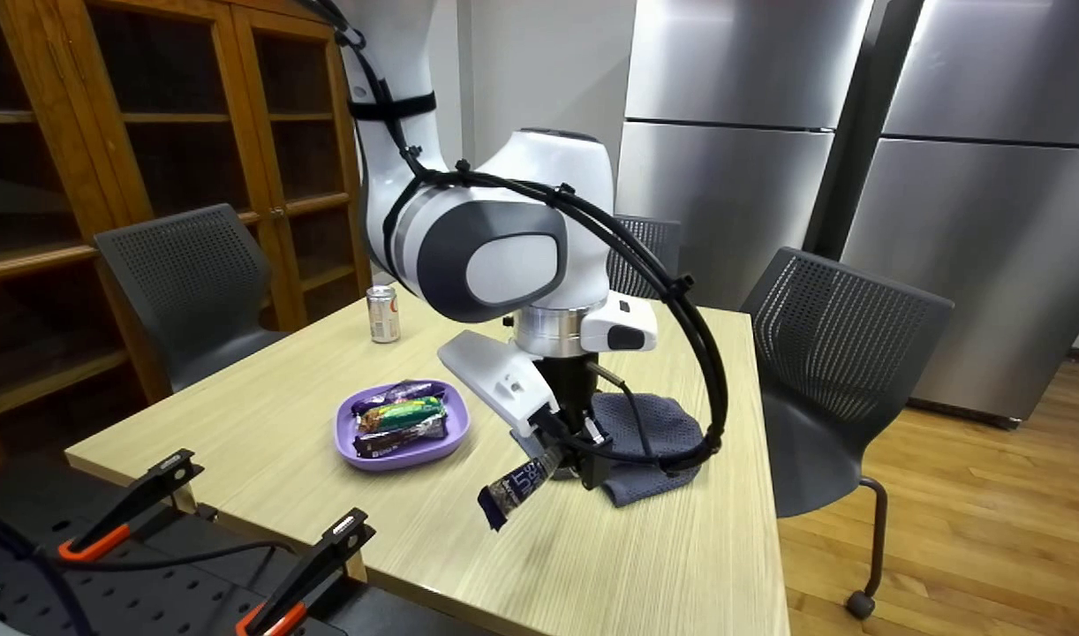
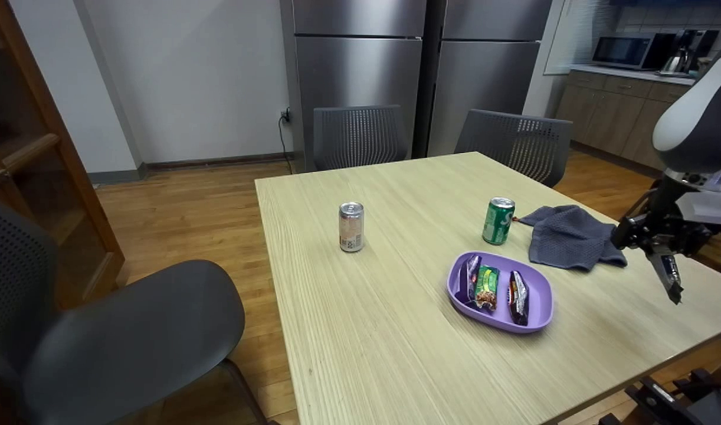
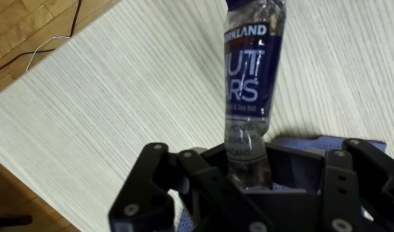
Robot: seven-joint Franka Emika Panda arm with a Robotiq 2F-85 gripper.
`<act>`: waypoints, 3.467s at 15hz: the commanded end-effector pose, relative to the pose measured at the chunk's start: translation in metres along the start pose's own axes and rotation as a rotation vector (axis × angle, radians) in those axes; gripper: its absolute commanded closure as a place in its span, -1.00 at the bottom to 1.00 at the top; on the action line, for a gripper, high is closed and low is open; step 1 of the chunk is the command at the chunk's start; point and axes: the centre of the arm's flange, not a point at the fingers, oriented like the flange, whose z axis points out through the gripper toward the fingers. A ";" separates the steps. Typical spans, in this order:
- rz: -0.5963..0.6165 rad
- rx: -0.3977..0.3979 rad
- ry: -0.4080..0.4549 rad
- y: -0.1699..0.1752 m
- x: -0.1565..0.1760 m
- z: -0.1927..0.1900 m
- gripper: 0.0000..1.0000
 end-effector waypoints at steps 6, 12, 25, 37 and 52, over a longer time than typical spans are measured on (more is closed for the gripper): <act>-0.011 0.022 -0.004 -0.052 -0.006 -0.019 1.00; -0.018 0.042 -0.019 -0.091 -0.009 -0.021 1.00; -0.006 0.101 -0.056 -0.172 -0.022 -0.021 1.00; 0.023 0.112 -0.118 -0.212 -0.029 -0.010 1.00; 0.042 0.128 -0.135 -0.234 -0.027 0.006 1.00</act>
